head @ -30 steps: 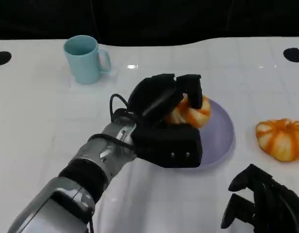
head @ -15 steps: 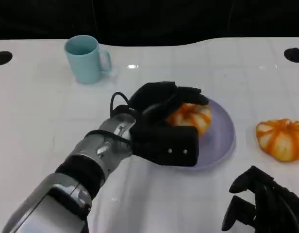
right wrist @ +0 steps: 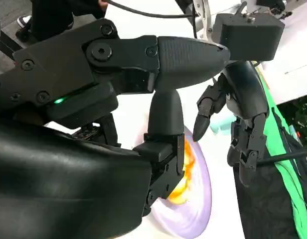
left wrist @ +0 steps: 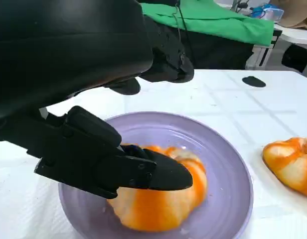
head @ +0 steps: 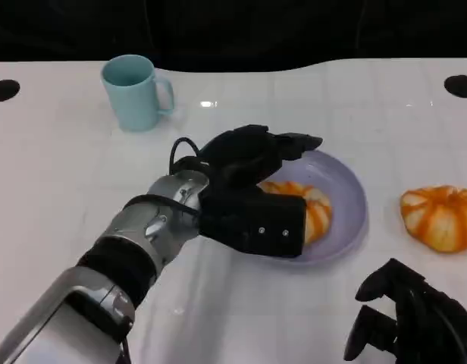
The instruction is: Grasp the bread from the table and place it into the plate.
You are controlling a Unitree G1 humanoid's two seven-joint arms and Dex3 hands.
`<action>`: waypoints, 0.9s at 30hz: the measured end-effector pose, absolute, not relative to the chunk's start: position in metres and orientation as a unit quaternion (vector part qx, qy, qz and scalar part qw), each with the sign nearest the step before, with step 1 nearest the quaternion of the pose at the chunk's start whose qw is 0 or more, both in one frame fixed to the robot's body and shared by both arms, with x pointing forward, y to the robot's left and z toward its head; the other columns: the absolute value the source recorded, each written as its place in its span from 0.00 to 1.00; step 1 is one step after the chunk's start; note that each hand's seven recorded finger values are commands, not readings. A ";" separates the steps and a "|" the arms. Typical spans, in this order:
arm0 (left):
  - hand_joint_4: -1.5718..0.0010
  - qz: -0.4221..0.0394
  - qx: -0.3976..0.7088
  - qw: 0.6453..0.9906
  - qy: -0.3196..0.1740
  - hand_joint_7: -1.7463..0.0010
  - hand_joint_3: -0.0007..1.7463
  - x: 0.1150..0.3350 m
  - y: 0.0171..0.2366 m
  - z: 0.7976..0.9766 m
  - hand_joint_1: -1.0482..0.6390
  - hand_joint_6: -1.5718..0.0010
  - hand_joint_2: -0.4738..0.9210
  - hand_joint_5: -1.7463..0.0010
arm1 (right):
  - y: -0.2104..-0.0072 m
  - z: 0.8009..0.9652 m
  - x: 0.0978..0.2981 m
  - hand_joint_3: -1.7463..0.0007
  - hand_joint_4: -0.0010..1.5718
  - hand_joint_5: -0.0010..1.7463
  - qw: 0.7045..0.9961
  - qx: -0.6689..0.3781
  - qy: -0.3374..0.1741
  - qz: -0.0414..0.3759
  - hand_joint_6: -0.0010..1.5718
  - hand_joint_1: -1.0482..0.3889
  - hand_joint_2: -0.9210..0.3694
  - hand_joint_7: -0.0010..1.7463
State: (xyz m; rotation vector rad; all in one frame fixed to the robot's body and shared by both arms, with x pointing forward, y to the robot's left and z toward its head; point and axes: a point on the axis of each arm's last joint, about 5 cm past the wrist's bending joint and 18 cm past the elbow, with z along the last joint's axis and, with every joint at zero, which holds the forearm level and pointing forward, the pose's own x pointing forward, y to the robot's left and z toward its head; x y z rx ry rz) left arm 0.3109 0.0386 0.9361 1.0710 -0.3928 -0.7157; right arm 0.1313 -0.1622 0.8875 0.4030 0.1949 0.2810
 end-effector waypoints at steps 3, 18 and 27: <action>0.98 -0.331 0.495 0.782 -0.185 1.00 0.22 0.311 0.038 0.937 0.16 0.86 1.00 0.76 | -0.162 0.888 0.131 0.72 0.39 1.00 0.965 0.199 0.096 0.139 0.22 0.37 0.00 0.99; 0.94 -0.364 0.406 0.823 -0.160 0.98 0.22 0.303 0.082 0.948 0.15 0.87 1.00 0.76 | -0.159 0.890 0.134 0.73 0.39 1.00 0.966 0.200 0.093 0.137 0.23 0.36 0.00 0.98; 0.92 -0.352 0.202 0.899 -0.165 0.96 0.20 0.282 0.104 0.933 0.18 0.79 1.00 0.66 | -0.160 0.889 0.135 0.72 0.39 1.00 0.966 0.200 0.093 0.136 0.24 0.37 0.00 0.98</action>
